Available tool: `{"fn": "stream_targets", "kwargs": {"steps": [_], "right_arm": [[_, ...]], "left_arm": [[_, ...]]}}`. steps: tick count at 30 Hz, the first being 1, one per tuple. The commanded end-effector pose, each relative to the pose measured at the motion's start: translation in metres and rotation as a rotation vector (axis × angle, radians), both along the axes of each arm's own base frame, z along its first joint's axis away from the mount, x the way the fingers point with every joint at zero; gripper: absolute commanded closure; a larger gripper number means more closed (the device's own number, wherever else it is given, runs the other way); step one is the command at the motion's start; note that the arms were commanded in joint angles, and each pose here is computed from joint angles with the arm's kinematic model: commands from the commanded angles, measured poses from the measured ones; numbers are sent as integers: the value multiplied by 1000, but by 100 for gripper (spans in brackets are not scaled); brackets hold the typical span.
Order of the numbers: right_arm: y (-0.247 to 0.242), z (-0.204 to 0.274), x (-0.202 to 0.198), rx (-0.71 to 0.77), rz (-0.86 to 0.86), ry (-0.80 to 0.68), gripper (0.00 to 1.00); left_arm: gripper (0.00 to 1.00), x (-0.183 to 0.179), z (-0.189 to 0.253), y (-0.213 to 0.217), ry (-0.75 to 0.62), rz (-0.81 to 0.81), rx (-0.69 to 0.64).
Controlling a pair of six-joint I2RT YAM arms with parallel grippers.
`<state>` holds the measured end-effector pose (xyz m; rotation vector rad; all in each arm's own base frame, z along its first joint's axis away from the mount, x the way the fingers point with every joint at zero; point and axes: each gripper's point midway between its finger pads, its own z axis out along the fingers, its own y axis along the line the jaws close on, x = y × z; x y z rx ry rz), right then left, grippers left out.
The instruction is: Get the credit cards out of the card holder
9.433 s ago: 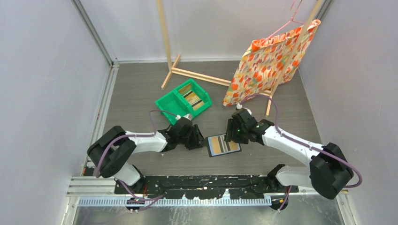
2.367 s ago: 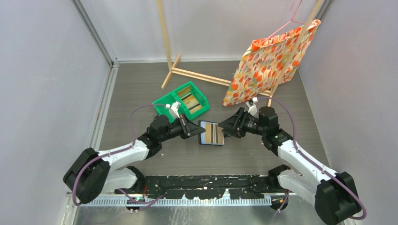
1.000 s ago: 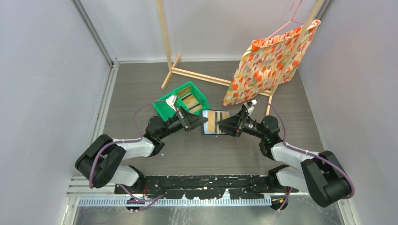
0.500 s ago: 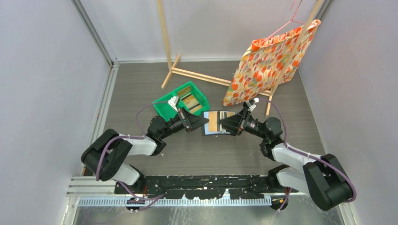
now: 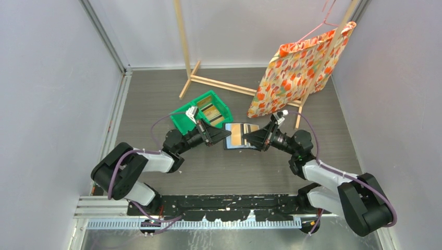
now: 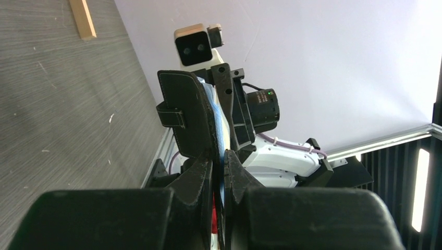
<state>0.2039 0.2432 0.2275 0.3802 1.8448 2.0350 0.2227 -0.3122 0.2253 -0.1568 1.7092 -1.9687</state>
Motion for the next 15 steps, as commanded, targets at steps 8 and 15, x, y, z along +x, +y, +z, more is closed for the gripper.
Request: {"fn": "stream_targets", "kwargs": {"steps": [8,15], "right_arm": [[-15,-8,-3,-282,-112,-109,99],[-15,-7,-1,-314,-105,-125,99]], "left_arm": [[100,-8,-6,27,-6,5,80],[100,-8,4,50,-19,29,144]]}}
